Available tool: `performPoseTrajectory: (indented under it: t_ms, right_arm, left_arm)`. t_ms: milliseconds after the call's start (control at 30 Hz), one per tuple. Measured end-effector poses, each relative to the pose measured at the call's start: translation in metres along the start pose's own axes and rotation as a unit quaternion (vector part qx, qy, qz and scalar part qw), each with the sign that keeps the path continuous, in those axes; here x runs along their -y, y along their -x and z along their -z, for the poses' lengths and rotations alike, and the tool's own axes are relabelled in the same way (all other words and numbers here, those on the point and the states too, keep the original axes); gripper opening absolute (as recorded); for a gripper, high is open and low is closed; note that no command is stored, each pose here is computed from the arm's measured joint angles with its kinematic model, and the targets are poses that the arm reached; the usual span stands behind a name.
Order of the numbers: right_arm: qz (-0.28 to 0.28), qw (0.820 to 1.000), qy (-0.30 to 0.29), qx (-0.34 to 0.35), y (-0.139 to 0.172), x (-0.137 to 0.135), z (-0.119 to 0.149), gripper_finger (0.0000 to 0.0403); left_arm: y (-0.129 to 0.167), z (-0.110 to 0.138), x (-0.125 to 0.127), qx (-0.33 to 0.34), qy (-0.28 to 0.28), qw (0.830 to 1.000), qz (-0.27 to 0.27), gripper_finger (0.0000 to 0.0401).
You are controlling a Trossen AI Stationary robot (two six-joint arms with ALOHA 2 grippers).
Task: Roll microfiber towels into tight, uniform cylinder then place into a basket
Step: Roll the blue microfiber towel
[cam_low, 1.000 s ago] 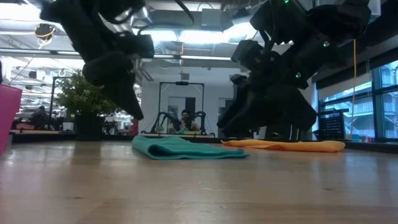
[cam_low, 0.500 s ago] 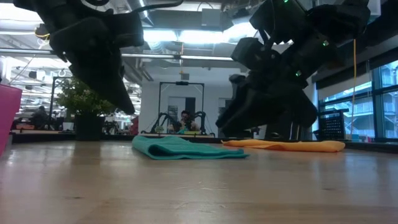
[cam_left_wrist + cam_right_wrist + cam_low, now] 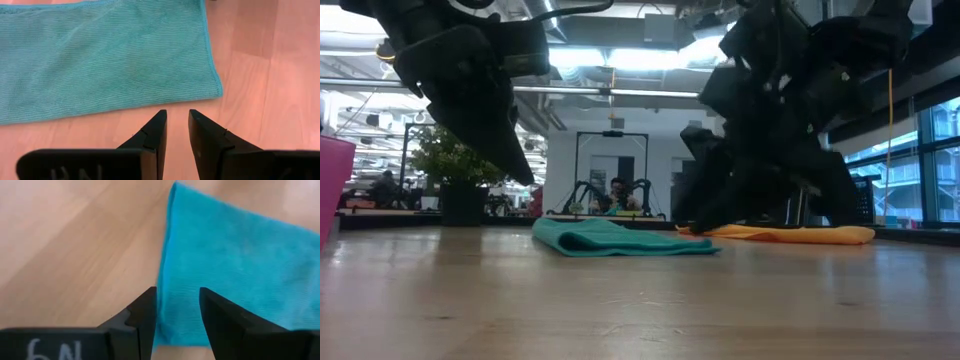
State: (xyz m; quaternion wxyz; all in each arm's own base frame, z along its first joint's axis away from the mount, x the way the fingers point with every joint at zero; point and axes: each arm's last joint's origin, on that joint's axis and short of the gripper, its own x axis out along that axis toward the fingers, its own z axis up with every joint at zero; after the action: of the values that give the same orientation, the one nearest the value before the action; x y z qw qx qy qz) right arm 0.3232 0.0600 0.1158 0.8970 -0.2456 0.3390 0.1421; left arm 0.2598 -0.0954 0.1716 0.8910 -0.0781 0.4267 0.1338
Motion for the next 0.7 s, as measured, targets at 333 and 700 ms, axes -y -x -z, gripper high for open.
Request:
performPoseTrajectory:
  t_ms: [333, 700]
  right_arm:
    - [-0.007, 1.000, 0.007, -0.018, -0.011, -0.005, 0.009, 0.0149]
    - [0.012, 0.999, 0.005, -0.031, -0.014, -0.005, 0.011, 0.0057]
  left_arm:
    - [0.000, 0.000, 0.000, 0.000, -0.001, 1.000, 0.000, 0.0072]
    - [0.000, 0.000, 0.000, 0.002, -0.001, 1.000, -0.003, 0.0072]
